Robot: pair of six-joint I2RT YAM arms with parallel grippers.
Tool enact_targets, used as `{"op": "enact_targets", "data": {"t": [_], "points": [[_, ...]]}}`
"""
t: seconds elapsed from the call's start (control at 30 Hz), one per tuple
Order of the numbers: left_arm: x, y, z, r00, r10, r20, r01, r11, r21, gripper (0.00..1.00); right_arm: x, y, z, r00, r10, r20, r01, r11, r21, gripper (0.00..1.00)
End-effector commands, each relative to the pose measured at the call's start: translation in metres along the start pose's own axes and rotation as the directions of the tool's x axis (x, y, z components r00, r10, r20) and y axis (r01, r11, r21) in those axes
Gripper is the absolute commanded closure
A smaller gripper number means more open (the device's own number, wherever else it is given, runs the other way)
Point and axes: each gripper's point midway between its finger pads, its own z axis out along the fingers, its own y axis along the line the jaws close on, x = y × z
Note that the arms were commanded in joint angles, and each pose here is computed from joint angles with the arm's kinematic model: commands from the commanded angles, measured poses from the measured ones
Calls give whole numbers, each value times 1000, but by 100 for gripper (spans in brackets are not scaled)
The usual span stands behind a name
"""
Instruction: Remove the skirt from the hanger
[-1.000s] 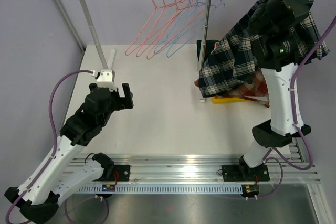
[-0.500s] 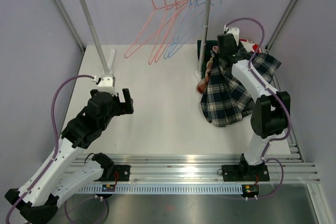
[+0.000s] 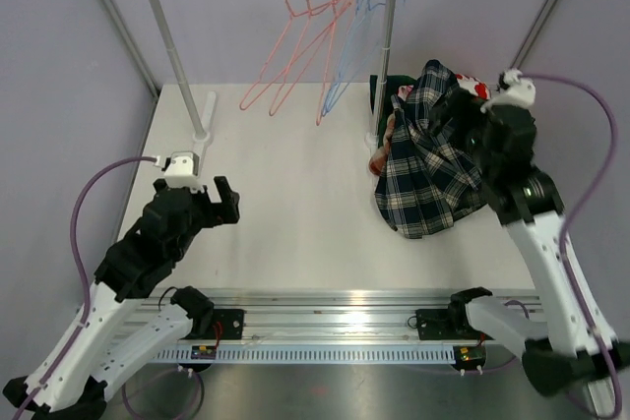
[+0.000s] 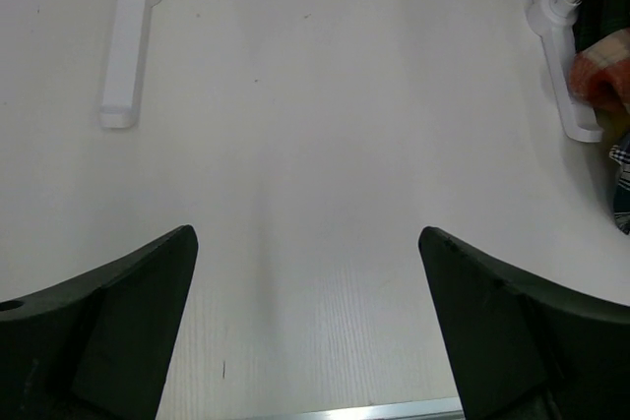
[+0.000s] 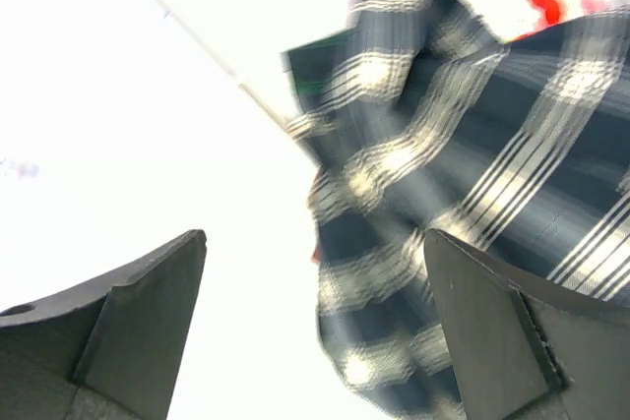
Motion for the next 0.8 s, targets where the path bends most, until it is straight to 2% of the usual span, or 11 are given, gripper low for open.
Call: {"op": "enact_targets", "data": {"t": [0.0, 0.03, 0.07, 0.13, 0.33, 0.6, 0.77], "points": [[-12, -13, -11, 998, -27, 61, 21, 995, 98, 1, 55, 19, -50, 985, 96, -142, -128, 964, -234, 0], [-13, -14, -14, 997, -33, 71, 25, 993, 116, 1, 47, 20, -80, 988, 125, -89, -146, 942, -303, 1], [-14, -15, -16, 996, -40, 81, 29, 991, 127, 1, 65, 13, -86, 986, 125, -108, -153, 940, -304, 0], [-19, -14, -24, 992, -53, 116, 36, 988, 148, 1, 62, 2, -119, 986, 160, -41, -165, 927, -336, 1], [-22, -14, -33, 986, -75, 150, 48, 983, 177, 1, 66, -10, -162, 981, 187, 54, -148, 896, -418, 1], [-19, -10, -35, 985, -88, 152, 62, 984, 167, 1, 64, -12, -166, 970, 237, 52, -194, 889, -414, 1], [-19, -9, -33, 986, -86, 145, 63, 986, 155, 1, 73, -7, -159, 977, 213, 14, -188, 887, -421, 0]]}}
